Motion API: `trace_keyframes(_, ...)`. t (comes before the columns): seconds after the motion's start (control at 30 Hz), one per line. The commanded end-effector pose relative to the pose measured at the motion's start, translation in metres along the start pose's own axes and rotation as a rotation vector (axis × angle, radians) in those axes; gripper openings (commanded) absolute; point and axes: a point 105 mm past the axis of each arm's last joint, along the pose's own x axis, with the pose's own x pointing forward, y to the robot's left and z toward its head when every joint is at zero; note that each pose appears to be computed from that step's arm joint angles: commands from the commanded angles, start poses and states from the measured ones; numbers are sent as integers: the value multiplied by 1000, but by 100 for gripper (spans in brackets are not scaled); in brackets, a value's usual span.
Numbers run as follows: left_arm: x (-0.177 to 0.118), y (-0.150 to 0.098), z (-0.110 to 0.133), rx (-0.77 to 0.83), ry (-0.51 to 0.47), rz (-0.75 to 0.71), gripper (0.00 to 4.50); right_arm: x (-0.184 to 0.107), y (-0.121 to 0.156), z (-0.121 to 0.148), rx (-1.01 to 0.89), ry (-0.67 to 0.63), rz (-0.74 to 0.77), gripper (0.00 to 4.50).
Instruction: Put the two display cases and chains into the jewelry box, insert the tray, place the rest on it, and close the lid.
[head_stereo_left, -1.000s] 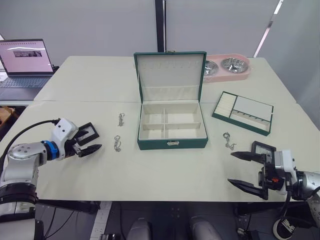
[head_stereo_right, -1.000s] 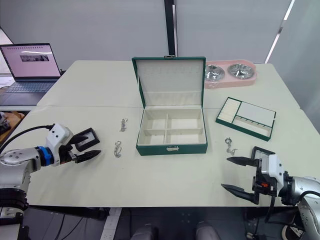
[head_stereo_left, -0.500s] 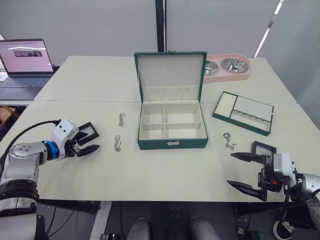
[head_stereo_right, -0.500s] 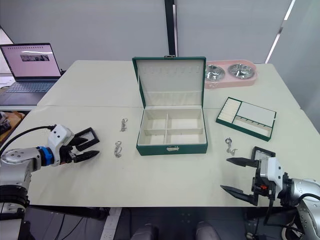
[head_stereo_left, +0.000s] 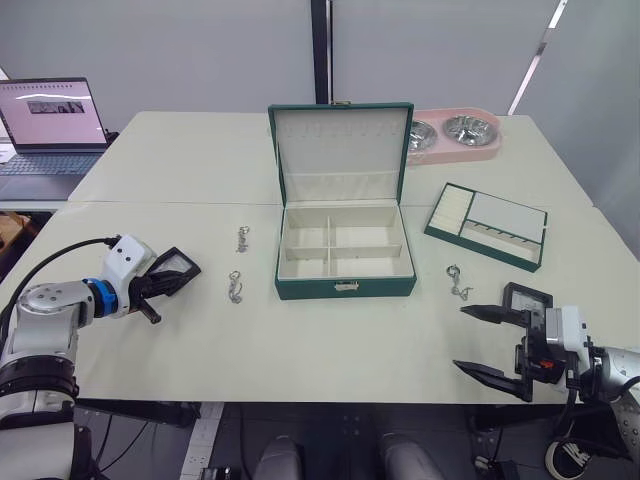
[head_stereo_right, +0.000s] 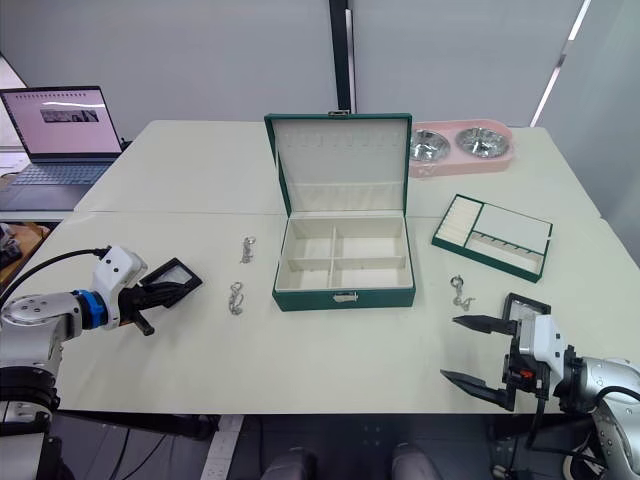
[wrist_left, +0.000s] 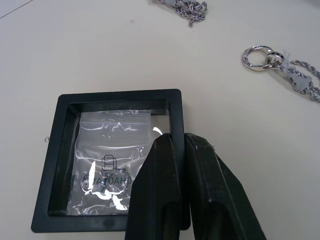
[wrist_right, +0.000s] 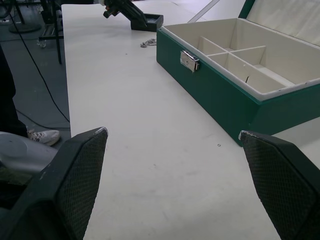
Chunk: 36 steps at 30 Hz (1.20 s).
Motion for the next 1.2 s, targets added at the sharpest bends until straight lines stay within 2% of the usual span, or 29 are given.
trace_keyframes(0.03, -9, 9, 9, 17, -22, 35, 2, -1, 0, 12, -36, -42, -3, 450)
trace_keyframes(0.3, -15, 11, 19, 24, -41, 40, 2, -2, -4, 12, -40, -49, -26, 450)
trace_keyframes(0.63, -14, -10, 78, 151, -103, -78, 2, -1, -9, 24, -28, -91, -74, 450)
trace_keyframes(0.87, -5, -39, 115, 239, -136, -206, 2, -1, -12, 35, -21, -116, -114, 450)
trace_keyframes(1.2, 33, -97, 183, 408, -255, -454, 2, -3, -10, 37, -3, -115, -229, 450)
